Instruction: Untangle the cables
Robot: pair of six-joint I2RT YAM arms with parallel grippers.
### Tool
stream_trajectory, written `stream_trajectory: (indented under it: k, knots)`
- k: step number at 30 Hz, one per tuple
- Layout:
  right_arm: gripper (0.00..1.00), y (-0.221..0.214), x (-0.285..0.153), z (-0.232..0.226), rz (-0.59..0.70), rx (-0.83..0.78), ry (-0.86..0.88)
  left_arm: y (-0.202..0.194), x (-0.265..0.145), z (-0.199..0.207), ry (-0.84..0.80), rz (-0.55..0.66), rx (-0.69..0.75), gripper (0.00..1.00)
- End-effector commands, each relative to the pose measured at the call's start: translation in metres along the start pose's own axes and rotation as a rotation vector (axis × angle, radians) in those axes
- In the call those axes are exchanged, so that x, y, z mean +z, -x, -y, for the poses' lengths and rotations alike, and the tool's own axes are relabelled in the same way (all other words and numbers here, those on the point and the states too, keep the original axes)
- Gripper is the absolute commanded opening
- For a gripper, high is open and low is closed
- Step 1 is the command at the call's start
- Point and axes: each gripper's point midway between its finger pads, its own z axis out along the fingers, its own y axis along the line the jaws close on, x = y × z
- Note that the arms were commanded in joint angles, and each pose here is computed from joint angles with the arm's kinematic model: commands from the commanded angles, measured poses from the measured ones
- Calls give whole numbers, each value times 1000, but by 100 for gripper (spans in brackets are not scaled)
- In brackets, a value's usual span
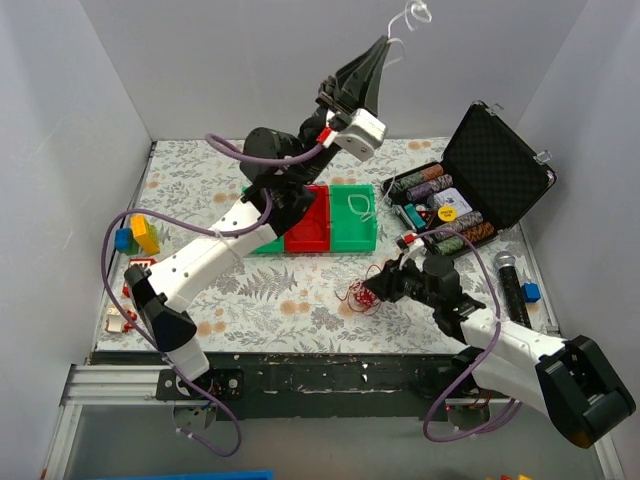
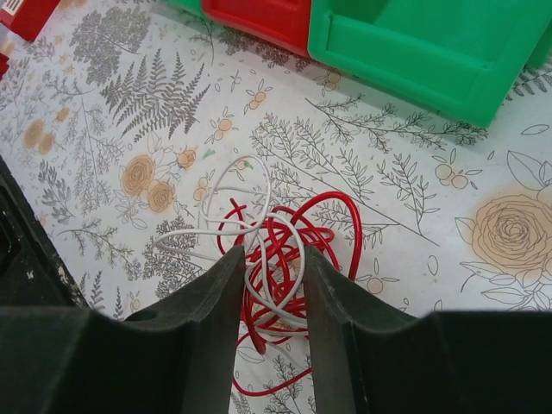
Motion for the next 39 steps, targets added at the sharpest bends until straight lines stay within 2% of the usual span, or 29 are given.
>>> stream_trajectory:
  k: [1, 7, 12, 23, 28, 33, 39]
  knots:
    - [40, 10, -5, -5, 52, -35, 13, -60, -36, 14, -1, -169, -26, 0]
    - [39, 11, -9, -5, 63, -41, 4, -133, -70, 13, 47, -332, -82, 0]
    - [37, 10, -8, -3, 59, -39, -3, -162, -77, 15, 63, -379, -122, 0]
    - [33, 7, -4, -3, 37, -32, 2, -137, -41, 1, 78, -266, -173, 0]
    - [32, 7, -3, -2, 32, -30, -1, -111, -25, -12, 85, -187, -220, 0]
    - [31, 5, -3, -1, 26, -28, -2, -127, -34, -1, 69, -231, -193, 0]
    - [31, 8, -5, 0, 44, -32, -10, -167, -69, 35, -6, -323, -112, 0]
